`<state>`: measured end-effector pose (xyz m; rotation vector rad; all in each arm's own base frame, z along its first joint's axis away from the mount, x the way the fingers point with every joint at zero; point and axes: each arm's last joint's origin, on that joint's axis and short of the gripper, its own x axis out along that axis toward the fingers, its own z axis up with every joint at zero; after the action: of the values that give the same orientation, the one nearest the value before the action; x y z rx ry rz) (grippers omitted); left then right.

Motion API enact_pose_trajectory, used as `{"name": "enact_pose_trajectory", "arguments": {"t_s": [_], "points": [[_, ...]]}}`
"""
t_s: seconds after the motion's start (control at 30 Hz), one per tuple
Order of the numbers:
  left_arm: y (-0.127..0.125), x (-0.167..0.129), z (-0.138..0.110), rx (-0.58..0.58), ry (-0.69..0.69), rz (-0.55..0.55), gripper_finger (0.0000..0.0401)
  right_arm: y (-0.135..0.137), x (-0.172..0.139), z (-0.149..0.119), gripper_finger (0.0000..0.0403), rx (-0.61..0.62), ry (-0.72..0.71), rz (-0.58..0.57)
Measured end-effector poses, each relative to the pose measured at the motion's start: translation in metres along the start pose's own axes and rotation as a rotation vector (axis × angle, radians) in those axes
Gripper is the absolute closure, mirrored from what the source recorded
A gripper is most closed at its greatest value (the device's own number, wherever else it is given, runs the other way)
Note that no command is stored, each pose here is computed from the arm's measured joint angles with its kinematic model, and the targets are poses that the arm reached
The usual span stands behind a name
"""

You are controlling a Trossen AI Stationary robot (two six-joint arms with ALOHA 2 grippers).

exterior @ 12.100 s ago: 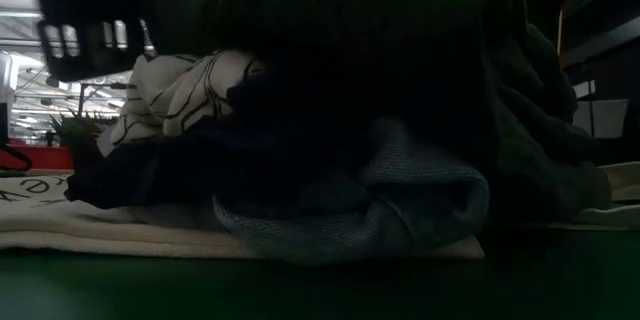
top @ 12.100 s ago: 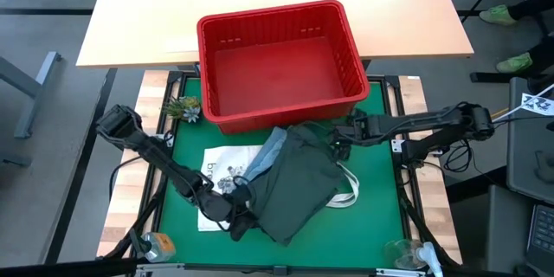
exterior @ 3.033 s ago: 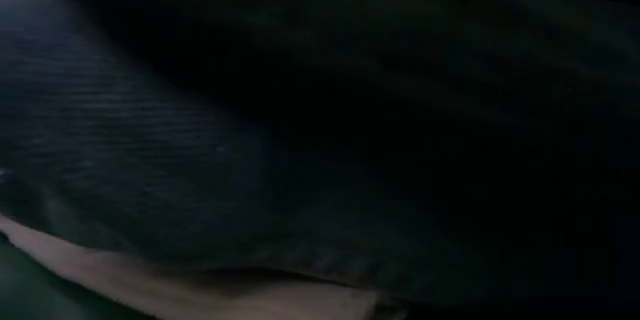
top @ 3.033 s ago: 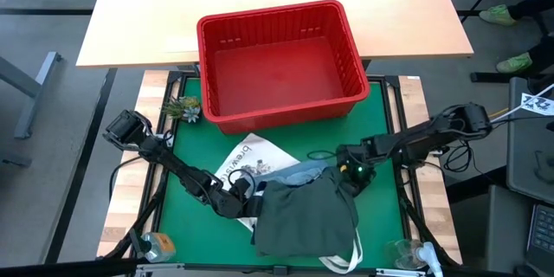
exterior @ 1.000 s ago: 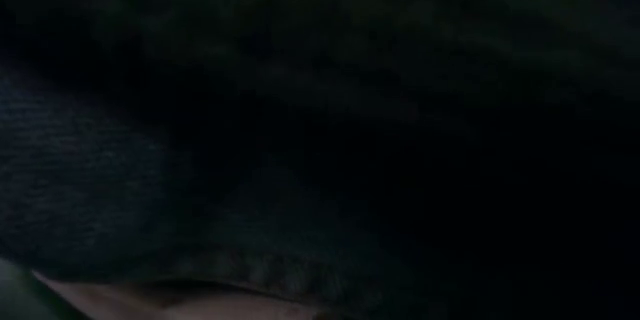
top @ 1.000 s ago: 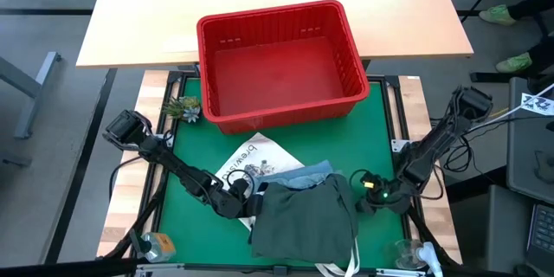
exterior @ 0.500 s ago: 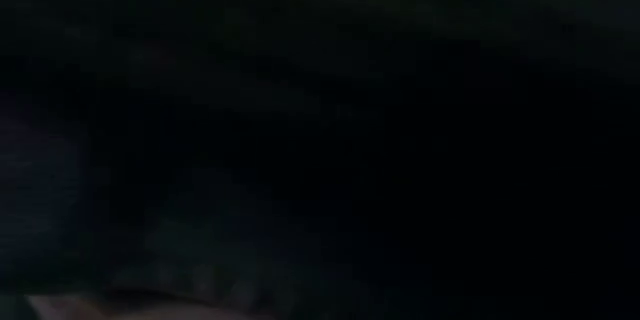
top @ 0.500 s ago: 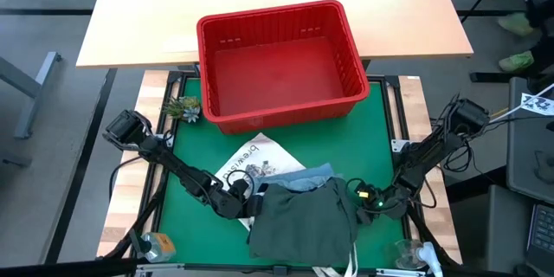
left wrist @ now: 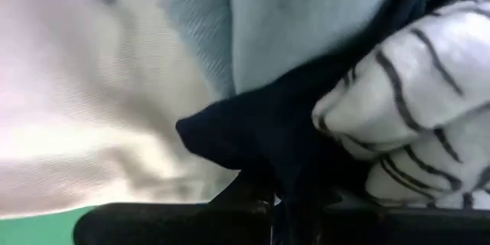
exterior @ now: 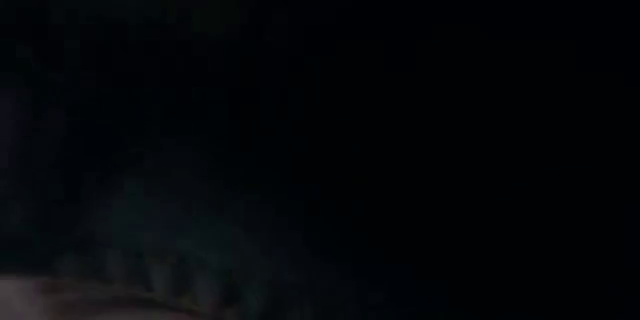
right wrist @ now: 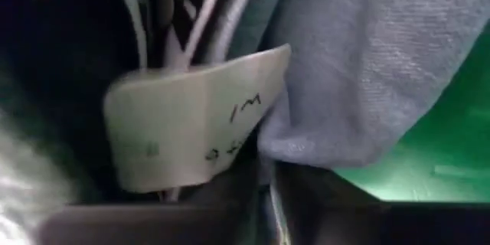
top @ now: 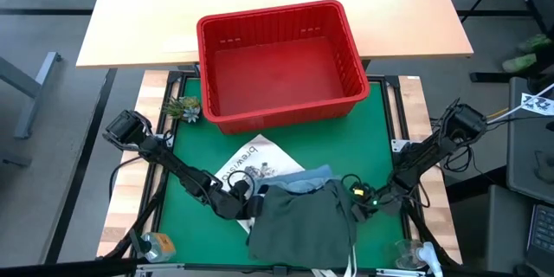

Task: Fold laundry
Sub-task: Put the clothes into the red bin

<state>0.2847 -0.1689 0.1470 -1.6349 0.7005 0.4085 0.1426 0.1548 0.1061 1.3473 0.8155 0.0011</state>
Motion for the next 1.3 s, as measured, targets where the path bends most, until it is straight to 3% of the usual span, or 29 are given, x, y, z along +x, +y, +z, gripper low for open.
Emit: {"name": "enact_pose_trajectory", "arguments": {"t_s": [0.13, 0.3, 0.47, 0.73, 1.3], "points": [[-0.004, 0.0, -0.002, -0.009, 0.018, -0.044, 0.0397, 0.003, 0.002, 0.007, 0.0394, -0.006, -0.027, 0.029], [-0.01, -0.001, -0.004, -0.022, 0.033, -0.103, 0.0398, 0.011, 0.003, 0.015, 0.0376, 0.027, -0.023, 0.094], [-0.015, -0.001, -0.003, -0.038, 0.027, -0.154, 0.0399, 0.019, 0.004, 0.023, 0.0396, 0.063, -0.026, 0.163], [-0.021, 0.001, 0.006, -0.06, 0.012, -0.182, 0.04, 0.029, 0.007, 0.039, 0.0389, 0.084, -0.003, 0.213], [-0.046, 0.0, 0.024, -0.126, 0.021, -0.364, 0.0401, 0.055, 0.012, 0.081, 0.0396, -0.023, 0.015, 0.284]]}}
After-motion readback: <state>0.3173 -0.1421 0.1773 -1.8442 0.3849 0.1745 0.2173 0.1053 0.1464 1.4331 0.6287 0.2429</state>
